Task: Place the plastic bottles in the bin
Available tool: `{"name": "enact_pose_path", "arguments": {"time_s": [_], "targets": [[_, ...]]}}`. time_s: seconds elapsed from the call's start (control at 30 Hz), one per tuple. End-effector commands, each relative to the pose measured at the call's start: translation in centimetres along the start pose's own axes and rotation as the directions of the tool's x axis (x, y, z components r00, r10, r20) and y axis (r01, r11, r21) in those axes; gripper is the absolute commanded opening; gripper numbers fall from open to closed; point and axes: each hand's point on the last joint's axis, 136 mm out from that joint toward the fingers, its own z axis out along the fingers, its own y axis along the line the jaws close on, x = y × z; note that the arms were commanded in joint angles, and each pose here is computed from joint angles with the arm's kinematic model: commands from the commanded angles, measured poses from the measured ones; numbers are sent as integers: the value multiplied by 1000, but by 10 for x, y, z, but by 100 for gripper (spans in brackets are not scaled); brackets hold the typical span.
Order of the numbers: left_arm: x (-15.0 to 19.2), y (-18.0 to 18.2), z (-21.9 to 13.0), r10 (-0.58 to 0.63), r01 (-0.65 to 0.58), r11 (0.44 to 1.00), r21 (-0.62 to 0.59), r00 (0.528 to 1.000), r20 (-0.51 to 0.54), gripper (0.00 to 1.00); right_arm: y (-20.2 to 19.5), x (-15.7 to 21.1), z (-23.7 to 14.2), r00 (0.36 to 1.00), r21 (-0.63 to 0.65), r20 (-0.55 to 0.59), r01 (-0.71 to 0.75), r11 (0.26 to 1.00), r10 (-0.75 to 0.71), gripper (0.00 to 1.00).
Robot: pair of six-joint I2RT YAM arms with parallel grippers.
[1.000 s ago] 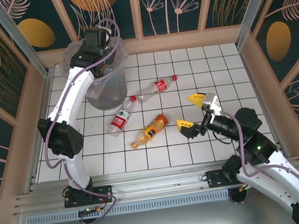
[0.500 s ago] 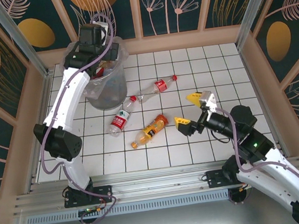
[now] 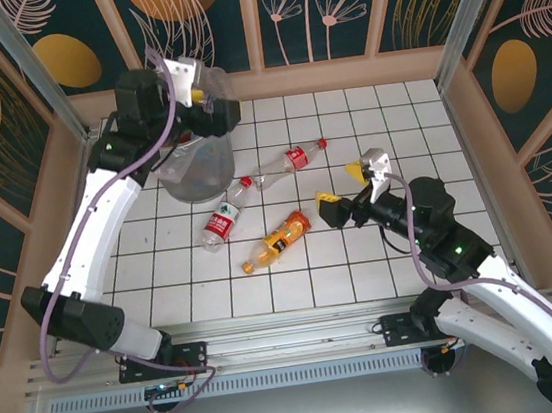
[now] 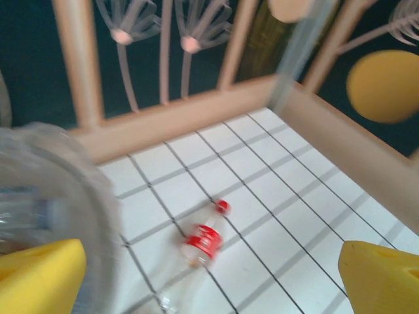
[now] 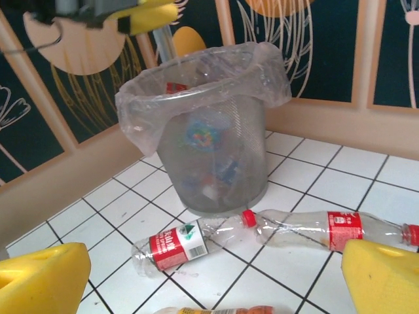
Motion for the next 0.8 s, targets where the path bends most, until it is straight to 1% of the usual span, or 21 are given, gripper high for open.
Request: {"name": "enact_pose_path", "arguments": {"time_s": [0.0, 0.1, 0.17, 0.23, 0.3, 0.4, 0.43, 0.5, 0.57, 0.67, 0.77], "targets": [[20, -32, -2, 4, -1, 982, 189, 1000, -17, 99, -4, -26, -8, 997, 40, 55, -54, 998, 51, 99], [48, -40, -7, -9, 26, 975, 221, 997, -77, 98, -4, -32, -11, 996, 52, 49, -74, 996, 71, 99], [64, -47, -10, -14, 38, 974, 224, 994, -106, 98, 0, -38, -14, 994, 38, 34, -104, 994, 102, 99], [82, -51, -9, -23, 52, 977, 206, 990, -139, 98, -5, -53, -17, 979, 71, 81, -192, 979, 186, 99], [105, -51, -6, -39, 73, 982, 174, 981, -191, 98, -5, -65, -22, 973, 77, 114, -211, 975, 201, 99], [144, -53, 1, -58, 97, 987, 129, 959, -277, 98, -12, -67, -24, 982, 127, 112, -166, 978, 152, 99], [158, -53, 3, -63, 101, 989, 108, 950, -306, 99, -11, -68, -25, 987, 124, 106, -130, 984, 117, 99], [183, -52, 5, -75, 109, 991, 75, 932, -355, 99, 1, -68, -25, 995, 68, 89, -53, 996, 46, 99], [203, -49, 6, -84, 109, 993, 40, 915, -395, 98, -3, -67, -26, 996, 94, 71, -53, 994, 46, 99], [233, -47, 6, -94, 107, 994, 3, 884, -459, 98, -11, -68, -30, 995, 142, 74, -78, 987, 69, 99], [264, -46, 10, -92, 89, 996, -32, 843, -531, 99, -11, -60, -30, 996, 143, 34, -86, 986, 82, 99]]}}
